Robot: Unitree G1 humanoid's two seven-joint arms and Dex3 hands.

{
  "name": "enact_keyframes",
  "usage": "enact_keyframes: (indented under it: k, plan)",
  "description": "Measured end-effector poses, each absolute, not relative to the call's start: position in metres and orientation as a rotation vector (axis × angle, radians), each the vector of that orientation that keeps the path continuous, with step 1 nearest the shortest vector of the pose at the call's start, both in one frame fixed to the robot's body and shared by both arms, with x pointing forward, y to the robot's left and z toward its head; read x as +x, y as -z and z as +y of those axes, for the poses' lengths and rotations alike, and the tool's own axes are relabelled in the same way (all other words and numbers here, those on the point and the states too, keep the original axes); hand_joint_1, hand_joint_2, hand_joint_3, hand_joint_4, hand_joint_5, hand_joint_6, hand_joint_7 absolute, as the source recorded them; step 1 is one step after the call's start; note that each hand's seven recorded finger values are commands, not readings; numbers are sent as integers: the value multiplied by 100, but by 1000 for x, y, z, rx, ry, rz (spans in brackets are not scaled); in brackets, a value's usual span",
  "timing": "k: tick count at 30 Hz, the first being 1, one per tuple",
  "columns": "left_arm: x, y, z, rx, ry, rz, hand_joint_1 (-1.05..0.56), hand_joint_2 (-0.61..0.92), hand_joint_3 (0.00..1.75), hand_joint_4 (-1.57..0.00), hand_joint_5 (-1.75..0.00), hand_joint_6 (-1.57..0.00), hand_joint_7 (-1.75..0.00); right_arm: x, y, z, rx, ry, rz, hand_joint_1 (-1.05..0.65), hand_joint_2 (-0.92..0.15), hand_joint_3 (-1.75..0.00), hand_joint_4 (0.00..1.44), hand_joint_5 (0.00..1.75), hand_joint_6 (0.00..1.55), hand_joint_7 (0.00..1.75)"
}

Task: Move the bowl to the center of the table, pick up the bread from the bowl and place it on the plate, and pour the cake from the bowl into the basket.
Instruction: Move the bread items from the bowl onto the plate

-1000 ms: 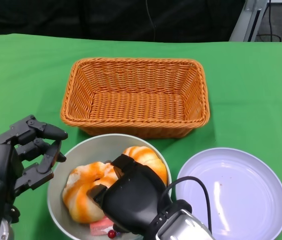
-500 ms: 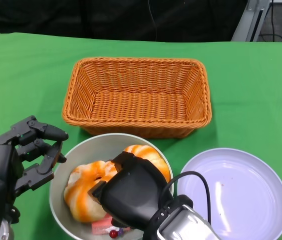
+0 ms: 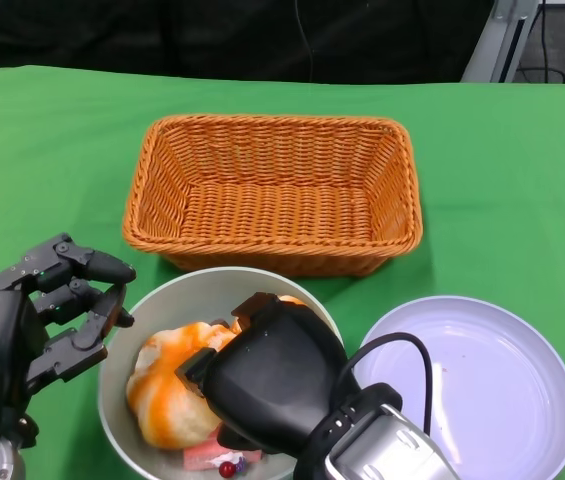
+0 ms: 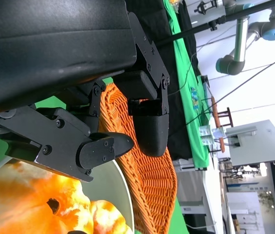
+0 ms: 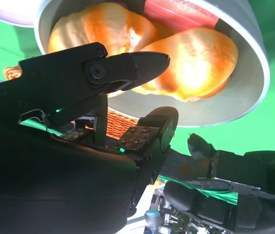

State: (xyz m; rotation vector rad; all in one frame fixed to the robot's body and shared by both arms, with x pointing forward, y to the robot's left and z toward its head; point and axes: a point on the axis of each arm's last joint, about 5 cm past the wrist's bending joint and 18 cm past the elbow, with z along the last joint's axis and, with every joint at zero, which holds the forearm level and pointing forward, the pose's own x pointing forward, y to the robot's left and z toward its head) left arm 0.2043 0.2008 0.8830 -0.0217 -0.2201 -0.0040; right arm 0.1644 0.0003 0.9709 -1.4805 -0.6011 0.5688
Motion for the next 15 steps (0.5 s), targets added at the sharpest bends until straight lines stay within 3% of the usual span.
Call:
enact_keyframes:
  k: [8, 15]
  plan:
    - [205, -883, 201, -18, 6, -219, -16, 62, 74, -70, -144, -78, -109, 163, -971, -1, -1482, -584, -584, -68, -92, -22, 51, 125, 64, 0]
    - [205, -884, 200, 2, 6, -217, -19, 62, 70, -69, -141, -78, -109, 167, -964, 4, -1521, -630, -538, -68, -92, -14, 42, 103, 45, 0]
